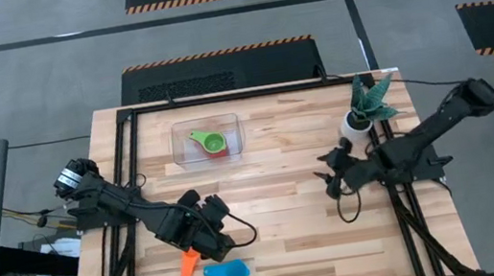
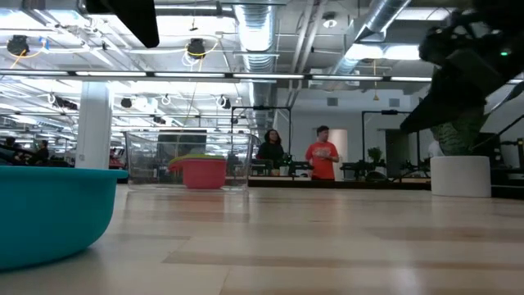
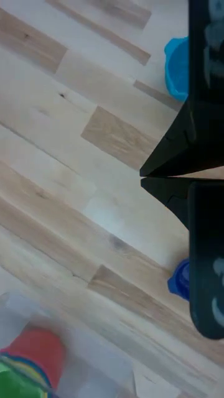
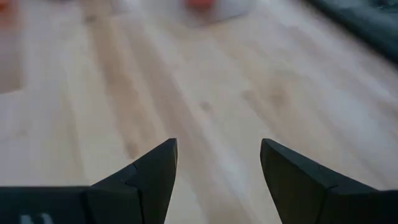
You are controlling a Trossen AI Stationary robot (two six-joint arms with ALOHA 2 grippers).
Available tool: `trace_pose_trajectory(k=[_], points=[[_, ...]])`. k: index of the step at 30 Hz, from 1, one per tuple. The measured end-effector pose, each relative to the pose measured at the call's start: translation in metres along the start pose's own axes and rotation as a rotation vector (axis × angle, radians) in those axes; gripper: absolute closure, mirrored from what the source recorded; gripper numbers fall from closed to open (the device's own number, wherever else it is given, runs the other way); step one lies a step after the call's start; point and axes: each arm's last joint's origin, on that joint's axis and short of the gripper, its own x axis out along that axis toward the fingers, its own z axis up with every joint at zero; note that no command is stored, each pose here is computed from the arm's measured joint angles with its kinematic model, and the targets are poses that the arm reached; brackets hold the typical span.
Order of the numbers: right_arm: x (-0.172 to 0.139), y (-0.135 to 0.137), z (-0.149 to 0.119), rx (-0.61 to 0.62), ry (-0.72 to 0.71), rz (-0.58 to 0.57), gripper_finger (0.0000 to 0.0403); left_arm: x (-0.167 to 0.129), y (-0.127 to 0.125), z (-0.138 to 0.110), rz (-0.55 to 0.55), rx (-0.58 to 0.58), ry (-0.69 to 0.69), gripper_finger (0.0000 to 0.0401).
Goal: Nest measuring cups in basket
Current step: Stack the light blue measuring cup into the green measuring cup in the transparent bin
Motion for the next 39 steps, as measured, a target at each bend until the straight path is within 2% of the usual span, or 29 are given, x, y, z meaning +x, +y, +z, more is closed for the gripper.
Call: trace_pose_trajectory(k=[5,8,11,13,17,26,29,33,39], points=[[0.018,-0.014,0.022,0.000,-0.001,0.200,0.0148,0.000,0.000,0.000,-0.009,-0.014,0.016,0.0401],[0.025,-0.021,0.028,0.052,-0.098,0.309,0.0148,0.000,0.000,-0.001,-0.012,-0.025,0.023,0.0401],[0.026,-0.024,0.031,0.107,-0.259,0.482,0.0148,0.000,-0.001,-0.001,-0.021,-0.025,0.039,0.0401],[0.024,-0.026,0.026,0.113,-0.333,0.575,0.0148,0.000,-0.001,-0.001,-0.025,-0.024,0.046,0.0401],[0.023,-0.030,0.009,0.189,-0.345,0.662,0.0148,0.000,-0.001,-0.002,-0.035,0.003,0.064,0.0401],[0.029,-0.032,-0.008,0.336,-0.181,0.651,0.0148,0.000,-0.001,-0.001,-0.033,0.217,0.037,0.0401],[0.029,-0.032,-0.009,0.391,-0.152,0.650,0.0148,0.000,-0.005,0.001,-0.069,0.218,0.020,0.0401],[0.029,-0.032,-0.009,0.392,-0.149,0.647,0.0148,-0.001,-0.012,0.004,-0.147,0.196,-0.009,0.0392],[0.030,-0.034,-0.008,0.399,-0.164,0.621,0.0148,0.001,-0.022,0.006,-0.209,0.200,-0.048,0.0343]])
